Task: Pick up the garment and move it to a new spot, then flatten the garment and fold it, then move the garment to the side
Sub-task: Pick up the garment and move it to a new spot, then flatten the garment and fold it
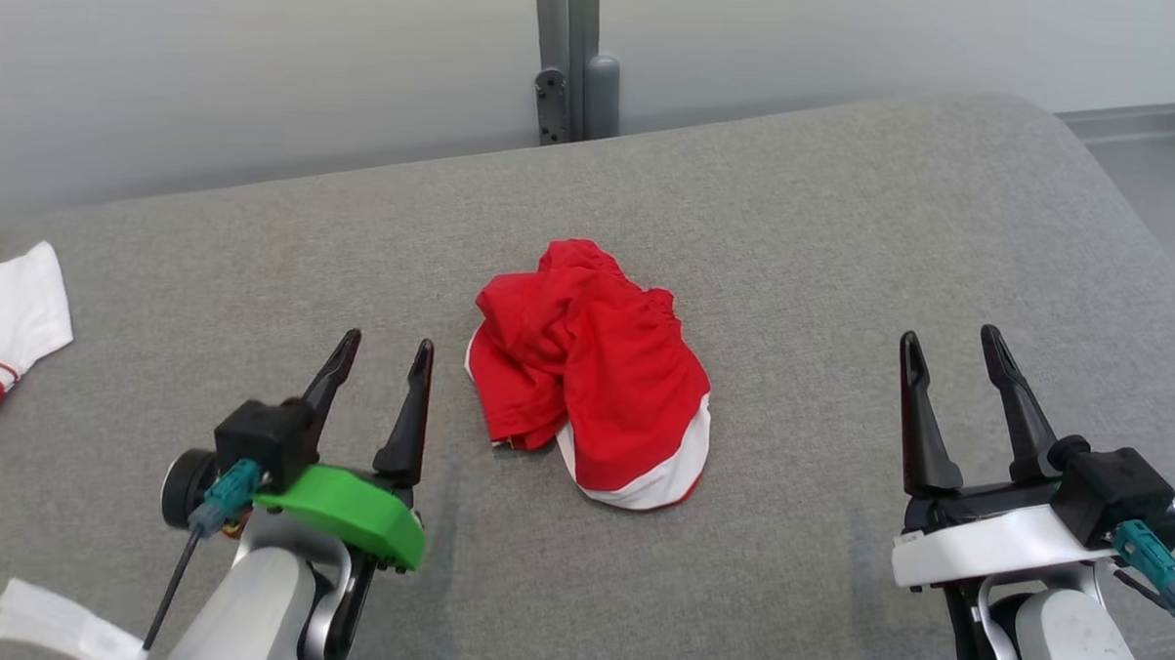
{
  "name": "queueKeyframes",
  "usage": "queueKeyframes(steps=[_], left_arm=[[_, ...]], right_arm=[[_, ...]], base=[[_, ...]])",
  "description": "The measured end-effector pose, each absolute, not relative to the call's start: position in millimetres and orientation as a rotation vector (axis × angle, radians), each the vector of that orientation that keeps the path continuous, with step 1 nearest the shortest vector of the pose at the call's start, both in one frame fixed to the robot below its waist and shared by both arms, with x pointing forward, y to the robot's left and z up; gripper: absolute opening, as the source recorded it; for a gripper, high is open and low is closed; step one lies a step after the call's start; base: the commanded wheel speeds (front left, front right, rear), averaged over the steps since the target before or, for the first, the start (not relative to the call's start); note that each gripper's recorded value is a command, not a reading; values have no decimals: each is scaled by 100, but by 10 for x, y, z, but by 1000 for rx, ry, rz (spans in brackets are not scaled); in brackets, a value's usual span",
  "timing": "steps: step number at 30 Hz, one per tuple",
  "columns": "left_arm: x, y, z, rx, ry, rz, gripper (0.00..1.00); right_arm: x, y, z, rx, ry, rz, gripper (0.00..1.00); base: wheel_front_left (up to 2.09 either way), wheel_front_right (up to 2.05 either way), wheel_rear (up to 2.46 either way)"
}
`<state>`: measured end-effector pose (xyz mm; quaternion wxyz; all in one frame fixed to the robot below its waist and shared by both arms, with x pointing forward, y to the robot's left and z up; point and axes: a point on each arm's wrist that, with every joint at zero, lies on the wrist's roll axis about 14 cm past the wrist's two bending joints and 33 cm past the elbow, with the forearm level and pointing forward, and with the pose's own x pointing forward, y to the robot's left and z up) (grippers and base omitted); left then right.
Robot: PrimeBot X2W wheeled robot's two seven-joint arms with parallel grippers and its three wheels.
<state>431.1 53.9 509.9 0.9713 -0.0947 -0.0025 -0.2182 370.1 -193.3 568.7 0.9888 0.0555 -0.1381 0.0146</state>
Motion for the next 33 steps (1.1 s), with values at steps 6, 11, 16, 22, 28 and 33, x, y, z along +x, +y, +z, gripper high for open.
queueKeyframes(steps=[6, 11, 16, 22, 28, 33], left_arm=[[3984, 1029, 5080, -214, -32, -257, 100], [3767, 1322, 5053, -243, -44, -136, 100], [3623, 1446, 4946, -245, -25, -85, 100], [3577, 1523, 4880, -250, -13, -56, 100], [3578, 1560, 4861, -243, -12, -51, 100], [3572, 1553, 4824, -245, -2, -53, 100]], right_arm=[[3699, -1723, 5684, 117, -274, 91, 100], [3690, -1632, 5591, 124, -245, 116, 100], [3673, -1637, 5435, 145, -197, 110, 100], [3667, -1634, 5302, 162, -156, 107, 100], [3667, -1632, 5258, 163, -143, 106, 100], [3673, -1632, 5249, 163, -140, 106, 100]], base=[[0, 0, 0], [0, 0, 0], [0, 0, 0], [0, 0, 0], [0, 0, 0], [0, 0, 0]])
